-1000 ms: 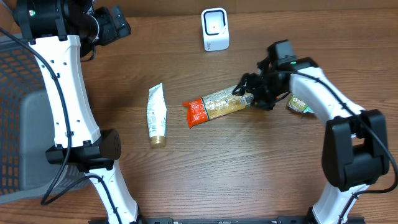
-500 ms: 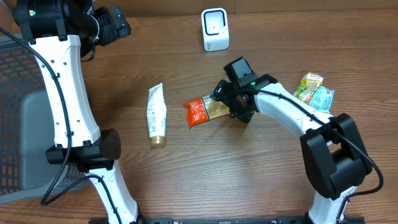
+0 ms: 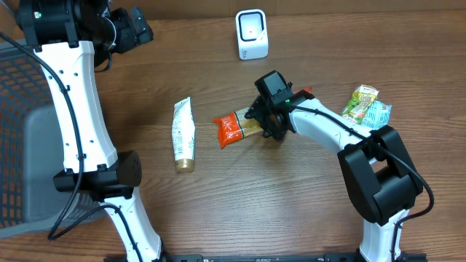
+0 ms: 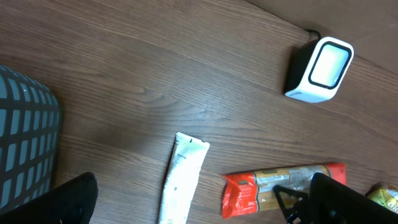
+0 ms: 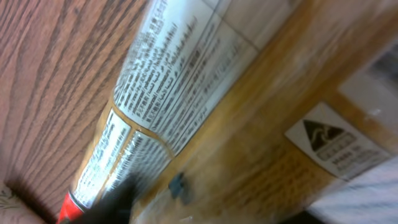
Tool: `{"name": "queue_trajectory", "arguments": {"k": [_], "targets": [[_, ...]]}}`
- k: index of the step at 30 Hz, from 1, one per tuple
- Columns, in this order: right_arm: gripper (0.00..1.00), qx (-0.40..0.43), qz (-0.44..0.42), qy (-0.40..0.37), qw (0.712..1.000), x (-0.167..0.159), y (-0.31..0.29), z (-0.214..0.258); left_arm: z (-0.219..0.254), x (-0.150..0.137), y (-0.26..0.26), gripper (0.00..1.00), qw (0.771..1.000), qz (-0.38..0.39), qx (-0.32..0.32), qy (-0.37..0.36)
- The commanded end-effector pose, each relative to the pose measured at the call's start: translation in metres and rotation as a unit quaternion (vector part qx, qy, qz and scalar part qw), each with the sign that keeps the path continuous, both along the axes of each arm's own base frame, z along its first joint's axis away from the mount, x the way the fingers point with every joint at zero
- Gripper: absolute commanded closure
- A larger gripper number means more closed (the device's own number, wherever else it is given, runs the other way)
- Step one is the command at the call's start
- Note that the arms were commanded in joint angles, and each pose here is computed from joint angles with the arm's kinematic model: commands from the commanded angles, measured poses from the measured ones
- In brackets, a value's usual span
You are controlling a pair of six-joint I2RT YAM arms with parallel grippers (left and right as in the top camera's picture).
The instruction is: Scan the item barcode
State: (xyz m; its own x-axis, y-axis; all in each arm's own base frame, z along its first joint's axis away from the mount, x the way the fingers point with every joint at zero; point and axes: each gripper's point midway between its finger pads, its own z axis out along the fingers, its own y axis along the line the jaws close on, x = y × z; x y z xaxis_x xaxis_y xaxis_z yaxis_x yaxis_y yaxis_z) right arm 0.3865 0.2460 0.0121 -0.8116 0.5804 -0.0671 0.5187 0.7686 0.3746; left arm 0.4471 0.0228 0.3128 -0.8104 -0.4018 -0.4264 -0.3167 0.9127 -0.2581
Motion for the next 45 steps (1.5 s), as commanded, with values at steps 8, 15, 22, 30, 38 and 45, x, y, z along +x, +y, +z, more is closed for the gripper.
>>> {"name": "queue_trajectory", "arguments": {"k": [8, 15, 22, 30, 38, 45], "targets": [[0.89, 0.022, 0.189, -0.014, 0.982, -0.014, 0.023, 0.008, 0.011, -0.005, -0.002, 0.0, 1.0, -0.01, 0.009, -0.013], [0.96, -0.068, 0.328, -0.051, 0.941, -0.018, -0.003, 0.07, 0.011, -0.005, -0.002, 0.01, 1.0, -0.01, 0.009, -0.013], [0.96, -0.194, 0.376, -0.01, 0.906, -0.033, -0.044, 0.078, 0.011, -0.005, -0.002, 0.0, 1.0, -0.01, 0.009, -0.013], [0.96, -0.311, 0.394, -0.005, 0.865, -0.043, -0.056, 0.082, 0.011, -0.005, -0.002, 0.01, 1.0, -0.01, 0.009, -0.013], [0.96, -0.311, 0.434, -0.018, 0.845, -0.061, -0.024, 0.072, 0.011, -0.005, -0.002, 0.0, 1.0, -0.01, 0.009, -0.013], [0.47, -0.23, 0.492, -0.02, 0.84, -0.086, 0.023, 0.056, 0.011, -0.005, -0.002, 0.0, 1.0, -0.01, 0.009, -0.013]]}}
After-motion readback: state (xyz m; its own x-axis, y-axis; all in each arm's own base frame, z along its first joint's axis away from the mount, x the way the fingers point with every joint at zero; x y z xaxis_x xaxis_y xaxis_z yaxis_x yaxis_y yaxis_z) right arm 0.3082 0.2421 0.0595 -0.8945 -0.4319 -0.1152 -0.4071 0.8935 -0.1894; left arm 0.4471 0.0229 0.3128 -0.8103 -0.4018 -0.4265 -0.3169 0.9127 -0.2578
